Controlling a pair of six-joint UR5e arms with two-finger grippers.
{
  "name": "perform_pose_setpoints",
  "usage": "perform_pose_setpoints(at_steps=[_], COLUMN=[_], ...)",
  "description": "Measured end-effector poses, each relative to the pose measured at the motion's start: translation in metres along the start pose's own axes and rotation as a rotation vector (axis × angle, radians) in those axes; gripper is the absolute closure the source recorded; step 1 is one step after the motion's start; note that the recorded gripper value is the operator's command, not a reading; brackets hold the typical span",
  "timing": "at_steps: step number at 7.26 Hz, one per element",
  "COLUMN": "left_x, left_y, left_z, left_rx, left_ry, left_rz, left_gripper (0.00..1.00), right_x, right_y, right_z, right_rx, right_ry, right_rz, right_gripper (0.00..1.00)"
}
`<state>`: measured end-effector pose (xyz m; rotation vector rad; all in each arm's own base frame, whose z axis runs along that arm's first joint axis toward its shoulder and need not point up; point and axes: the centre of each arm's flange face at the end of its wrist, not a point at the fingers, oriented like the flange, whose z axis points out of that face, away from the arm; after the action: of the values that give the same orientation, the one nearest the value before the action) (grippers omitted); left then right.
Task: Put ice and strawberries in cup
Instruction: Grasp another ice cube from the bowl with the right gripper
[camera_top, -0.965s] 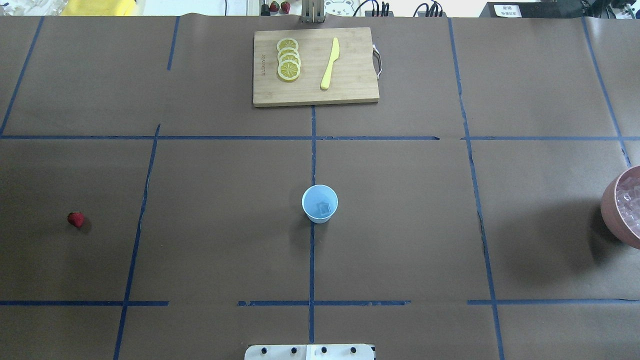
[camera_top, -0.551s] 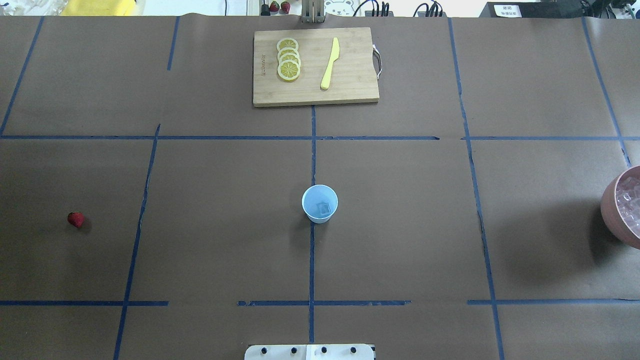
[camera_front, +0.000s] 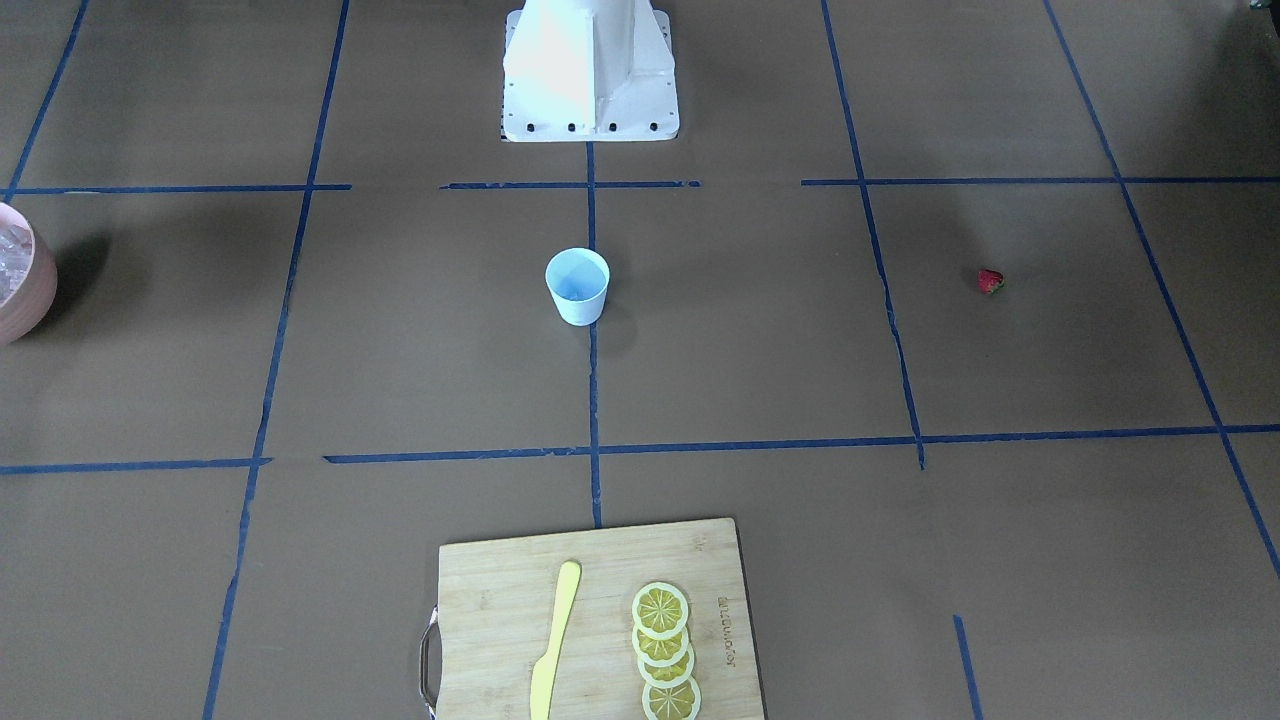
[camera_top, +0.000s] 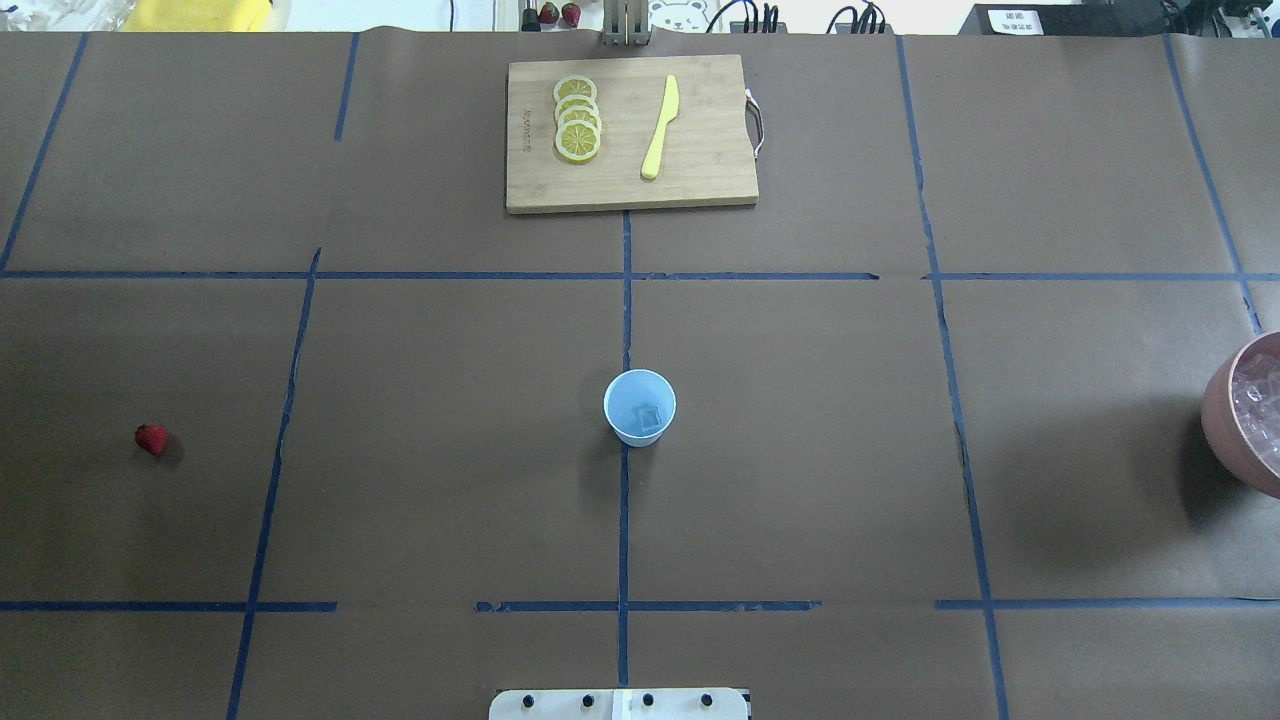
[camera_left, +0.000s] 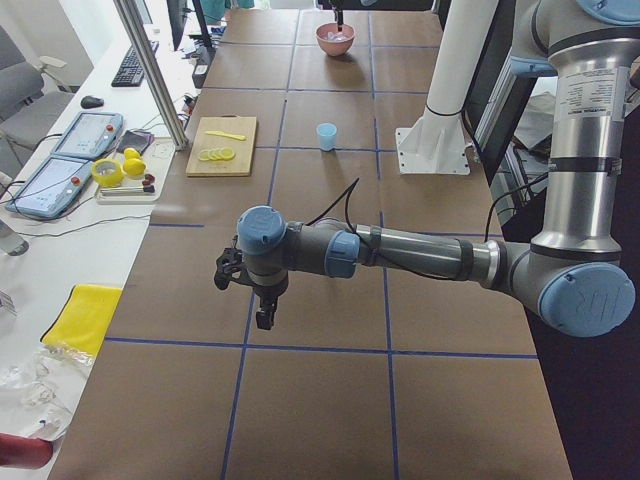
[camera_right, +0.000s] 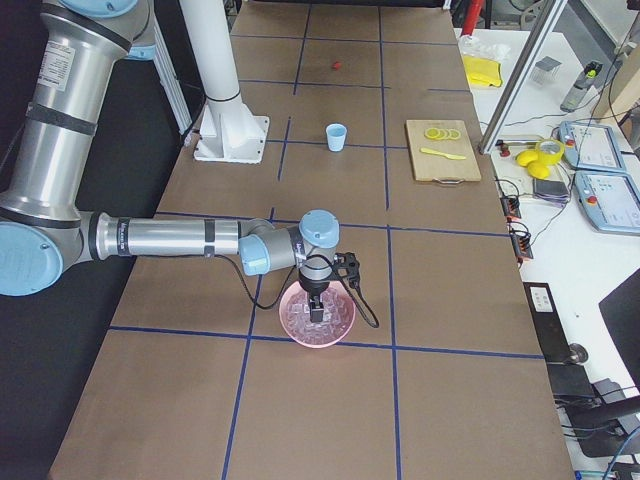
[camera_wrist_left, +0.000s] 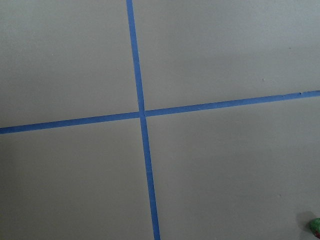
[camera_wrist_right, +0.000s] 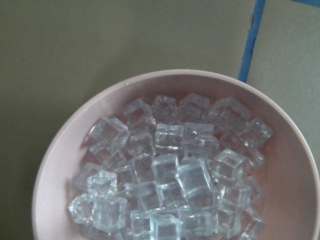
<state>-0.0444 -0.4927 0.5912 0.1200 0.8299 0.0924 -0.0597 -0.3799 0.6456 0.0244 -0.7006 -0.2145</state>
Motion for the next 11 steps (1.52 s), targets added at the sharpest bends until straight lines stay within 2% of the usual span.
perform_pose_setpoints(at_steps=[3,7,11], left_x=[0.002,0.002,0.002], left_y=[0.0,0.0,0.0], left_z=[-0.002,-0.002,-0.002], left_rx=[0.003,0.003,0.003], left_ry=[0.0,0.0,0.0], left_rz=[0.003,0.003,0.004], left_gripper=[0.0,0.0,0.0], right_x=[0.0,-0.006,-0.006], right_y=[0.001,0.003,0.004], right_z=[0.016,0.025,0.027], right_rx=[-0.002,-0.023,-0.029], right_ry=[-0.009,-0.015,-0.015], right_rz=[-0.035,-0.056,-0.059], right_gripper=[0.03,0.14,0.33])
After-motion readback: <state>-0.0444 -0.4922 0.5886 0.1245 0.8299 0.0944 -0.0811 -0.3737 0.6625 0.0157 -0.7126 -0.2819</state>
